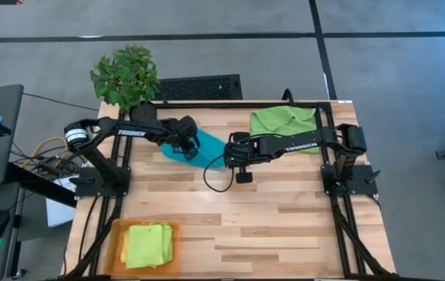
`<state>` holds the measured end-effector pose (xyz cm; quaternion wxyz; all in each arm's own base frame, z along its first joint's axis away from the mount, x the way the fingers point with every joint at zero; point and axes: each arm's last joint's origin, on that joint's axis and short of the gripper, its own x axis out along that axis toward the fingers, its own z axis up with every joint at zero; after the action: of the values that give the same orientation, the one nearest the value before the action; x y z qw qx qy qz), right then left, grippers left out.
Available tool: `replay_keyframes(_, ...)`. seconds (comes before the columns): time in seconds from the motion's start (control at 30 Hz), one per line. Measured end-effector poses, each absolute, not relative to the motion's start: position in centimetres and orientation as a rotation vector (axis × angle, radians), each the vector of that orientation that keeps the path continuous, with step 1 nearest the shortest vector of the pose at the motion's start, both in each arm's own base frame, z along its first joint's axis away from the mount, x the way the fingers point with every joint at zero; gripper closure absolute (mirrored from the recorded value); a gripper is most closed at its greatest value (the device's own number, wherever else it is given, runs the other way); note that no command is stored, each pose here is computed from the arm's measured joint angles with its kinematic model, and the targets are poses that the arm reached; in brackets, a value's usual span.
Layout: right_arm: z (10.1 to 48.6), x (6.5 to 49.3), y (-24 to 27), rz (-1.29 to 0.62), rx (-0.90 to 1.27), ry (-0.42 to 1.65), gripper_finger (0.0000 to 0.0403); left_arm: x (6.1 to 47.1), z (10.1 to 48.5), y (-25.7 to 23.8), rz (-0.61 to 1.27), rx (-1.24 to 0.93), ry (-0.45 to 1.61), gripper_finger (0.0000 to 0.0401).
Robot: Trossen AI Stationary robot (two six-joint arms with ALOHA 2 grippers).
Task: Fold microfiber towels
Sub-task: Fold the blue towel
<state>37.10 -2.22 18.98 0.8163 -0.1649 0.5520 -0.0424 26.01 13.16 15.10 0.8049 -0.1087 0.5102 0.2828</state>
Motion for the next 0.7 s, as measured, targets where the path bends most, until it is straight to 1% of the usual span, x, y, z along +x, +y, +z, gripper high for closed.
replay_keyframes(0.47, 19.0, 37.1, -2.2, -0.096, -0.342, 1.175, 0.0397, 26.0, 14.9, 13.2, 0.634, -0.223, 1.089, 0.0239)
replay_keyframes(0.7, 19.0, 37.1, -2.2, -0.095, -0.343, 1.176, 0.0397, 26.4, 13.1, 13.3, 0.628, -0.228, 1.149, 0.0239)
